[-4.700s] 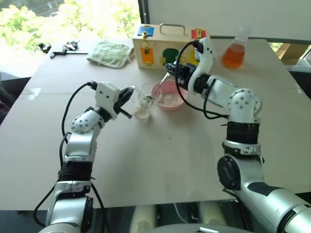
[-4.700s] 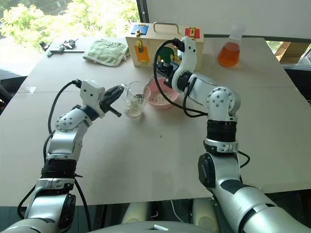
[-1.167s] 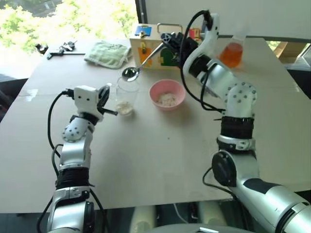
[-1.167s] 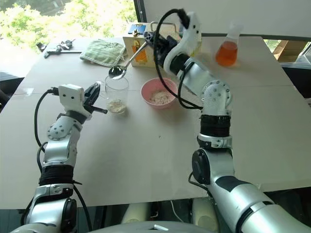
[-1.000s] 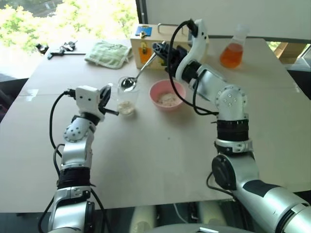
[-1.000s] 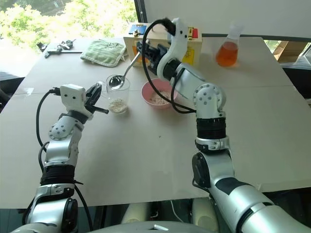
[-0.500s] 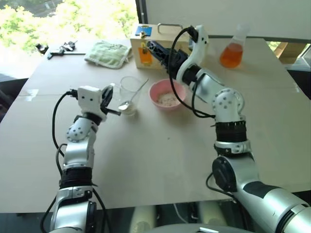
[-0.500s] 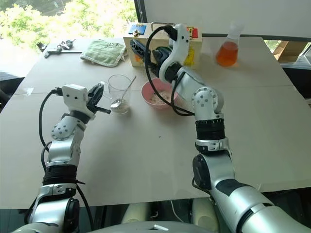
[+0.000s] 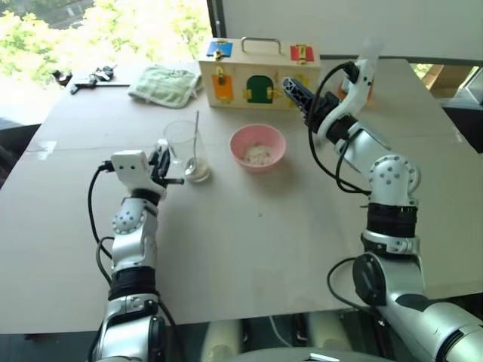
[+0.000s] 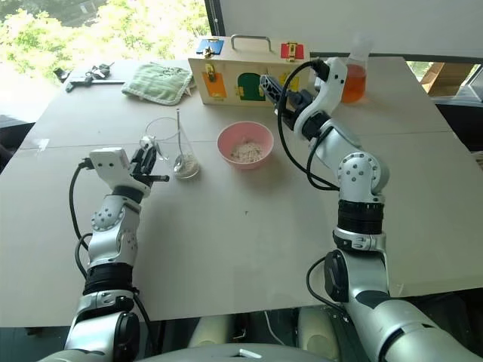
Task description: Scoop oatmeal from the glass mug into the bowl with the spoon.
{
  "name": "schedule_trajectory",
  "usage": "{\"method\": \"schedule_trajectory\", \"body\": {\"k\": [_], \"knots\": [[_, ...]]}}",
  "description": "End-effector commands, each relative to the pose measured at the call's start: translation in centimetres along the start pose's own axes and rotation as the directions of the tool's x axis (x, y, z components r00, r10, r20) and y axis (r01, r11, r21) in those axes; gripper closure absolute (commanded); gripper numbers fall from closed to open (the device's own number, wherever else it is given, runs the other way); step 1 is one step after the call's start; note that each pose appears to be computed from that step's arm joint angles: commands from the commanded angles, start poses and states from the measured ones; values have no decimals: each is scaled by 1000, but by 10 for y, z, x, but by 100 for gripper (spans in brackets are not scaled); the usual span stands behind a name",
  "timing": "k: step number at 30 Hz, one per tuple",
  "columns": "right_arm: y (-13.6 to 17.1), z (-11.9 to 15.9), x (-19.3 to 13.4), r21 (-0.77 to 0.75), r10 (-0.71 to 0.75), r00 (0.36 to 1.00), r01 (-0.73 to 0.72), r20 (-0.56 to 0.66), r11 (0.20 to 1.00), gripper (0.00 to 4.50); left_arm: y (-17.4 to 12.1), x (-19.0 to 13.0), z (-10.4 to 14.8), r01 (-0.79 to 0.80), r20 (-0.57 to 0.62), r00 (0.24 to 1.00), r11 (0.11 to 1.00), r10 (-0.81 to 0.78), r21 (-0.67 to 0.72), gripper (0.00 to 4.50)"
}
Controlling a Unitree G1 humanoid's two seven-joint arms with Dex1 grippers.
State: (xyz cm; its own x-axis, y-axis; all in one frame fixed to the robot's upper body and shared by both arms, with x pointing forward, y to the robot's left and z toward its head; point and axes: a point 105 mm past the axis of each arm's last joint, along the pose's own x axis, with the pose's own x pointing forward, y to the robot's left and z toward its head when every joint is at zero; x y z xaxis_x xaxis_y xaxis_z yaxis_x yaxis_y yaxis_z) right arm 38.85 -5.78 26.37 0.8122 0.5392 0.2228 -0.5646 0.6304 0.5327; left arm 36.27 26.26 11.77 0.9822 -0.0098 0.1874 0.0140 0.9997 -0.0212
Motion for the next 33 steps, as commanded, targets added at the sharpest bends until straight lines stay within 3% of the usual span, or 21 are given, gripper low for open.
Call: {"method": "schedule_trajectory", "body": {"k": [1, 4, 5, 10, 14, 16, 20, 25, 33], "knots": [[10, 10, -6, -8, 35, 999, -35, 38, 999, 21, 6, -8, 3, -10, 15, 1000, 1000, 10, 18, 162], [11, 9, -8, -8, 47, 998, -47, 30, 999, 21, 6, -13, 9, 3, 27, 1000, 1000, -4, 30, 26], [12, 9, -8, -9, 51, 998, -51, 27, 999, 21, 6, -14, 11, 10, 32, 999, 999, -11, 32, 3], [18, 6, -15, -26, 111, 994, -111, 5, 994, 21, -1, -29, 27, 61, 53, 997, 998, -63, 34, 3], [27, -5, -40, -62, 232, 971, -235, -56, 970, 21, -8, -58, 28, 127, -10, 992, 990, -126, 54, 3], [19, -17, -55, -102, 233, 966, -244, -112, 964, 21, -14, -72, 22, 160, -73, 985, 986, -156, 51, 3], [-29, -64, -95, -315, 94, 952, -189, -293, 930, 21, -34, -105, 1, 244, -208, 950, 970, -234, 20, 3], [-74, -105, -150, -412, 33, 939, -182, -342, 893, 21, -61, -131, -18, 347, -299, 896, 938, -329, 10, 3], [-93, -103, -210, -492, 33, 934, -218, -357, 843, 21, -69, -138, -18, 445, -320, 857, 893, -403, 66, 3]]}}
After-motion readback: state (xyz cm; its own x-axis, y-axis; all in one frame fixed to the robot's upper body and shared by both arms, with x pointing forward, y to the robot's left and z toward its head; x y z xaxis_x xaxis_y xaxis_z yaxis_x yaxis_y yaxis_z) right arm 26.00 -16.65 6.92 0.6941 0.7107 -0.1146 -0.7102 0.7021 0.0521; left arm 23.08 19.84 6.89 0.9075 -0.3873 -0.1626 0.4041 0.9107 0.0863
